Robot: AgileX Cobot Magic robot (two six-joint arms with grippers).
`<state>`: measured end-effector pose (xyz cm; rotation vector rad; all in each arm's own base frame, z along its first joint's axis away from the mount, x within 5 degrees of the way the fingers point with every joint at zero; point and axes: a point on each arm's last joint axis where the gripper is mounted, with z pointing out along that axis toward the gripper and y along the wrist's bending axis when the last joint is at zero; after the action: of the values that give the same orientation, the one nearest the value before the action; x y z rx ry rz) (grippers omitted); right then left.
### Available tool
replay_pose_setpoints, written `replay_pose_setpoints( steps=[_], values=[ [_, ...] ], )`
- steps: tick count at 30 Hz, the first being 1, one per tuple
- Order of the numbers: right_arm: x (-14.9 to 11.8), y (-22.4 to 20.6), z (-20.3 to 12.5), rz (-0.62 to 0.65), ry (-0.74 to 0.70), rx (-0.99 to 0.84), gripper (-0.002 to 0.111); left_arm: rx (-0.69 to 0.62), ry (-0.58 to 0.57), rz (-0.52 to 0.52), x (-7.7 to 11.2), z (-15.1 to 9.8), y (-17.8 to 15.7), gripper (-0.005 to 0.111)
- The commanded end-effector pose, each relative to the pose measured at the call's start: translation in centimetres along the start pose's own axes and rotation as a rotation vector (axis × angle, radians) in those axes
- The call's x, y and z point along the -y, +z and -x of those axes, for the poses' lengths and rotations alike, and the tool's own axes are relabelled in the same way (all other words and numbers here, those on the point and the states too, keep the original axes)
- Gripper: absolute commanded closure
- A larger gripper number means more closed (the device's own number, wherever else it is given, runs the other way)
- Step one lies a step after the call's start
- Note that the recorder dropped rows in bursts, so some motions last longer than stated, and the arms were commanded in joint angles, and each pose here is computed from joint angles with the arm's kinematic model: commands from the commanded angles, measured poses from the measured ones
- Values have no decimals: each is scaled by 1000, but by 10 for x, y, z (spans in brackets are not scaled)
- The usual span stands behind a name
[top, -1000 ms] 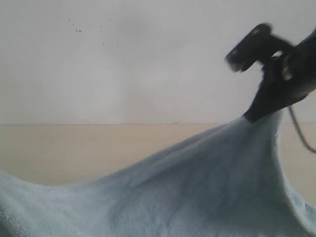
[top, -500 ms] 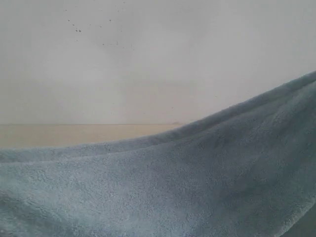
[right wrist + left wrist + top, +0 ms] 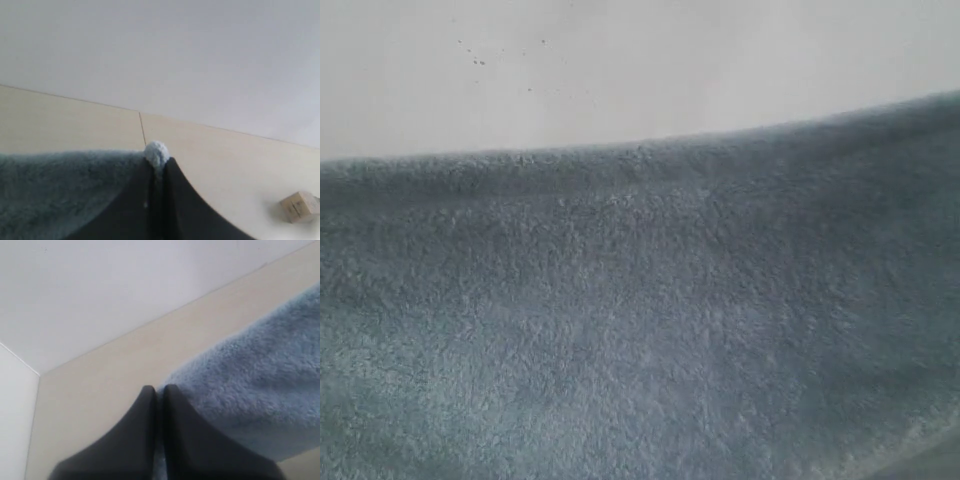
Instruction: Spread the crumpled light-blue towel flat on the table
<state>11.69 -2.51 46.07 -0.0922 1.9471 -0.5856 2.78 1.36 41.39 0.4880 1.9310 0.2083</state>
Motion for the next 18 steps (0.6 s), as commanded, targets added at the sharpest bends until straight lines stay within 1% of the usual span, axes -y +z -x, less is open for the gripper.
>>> replay_pose_setpoints(
  steps=[1,5,7,9,12,16,18],
  values=[
    [14,-14,-8,-75,-10,-26,107,23,5,-43,2,3,-7,103],
    [14,-15,-11,-71,-22,-37,107,18,34,-40,2,3,-6,103],
    [7,-8,-13,-46,-50,-44,107,7,48,-20,0,5,-2,103],
    [-9,10,-18,-13,-118,-94,107,-20,69,-10,0,10,10,103],
    [-35,43,-27,21,-190,-118,107,-74,118,-5,4,18,42,103],
    [-69,87,-26,64,-211,-66,107,-172,194,-20,16,30,109,103],
    [-84,111,-22,62,-256,-56,107,-220,225,-26,22,36,144,103]
  ],
)
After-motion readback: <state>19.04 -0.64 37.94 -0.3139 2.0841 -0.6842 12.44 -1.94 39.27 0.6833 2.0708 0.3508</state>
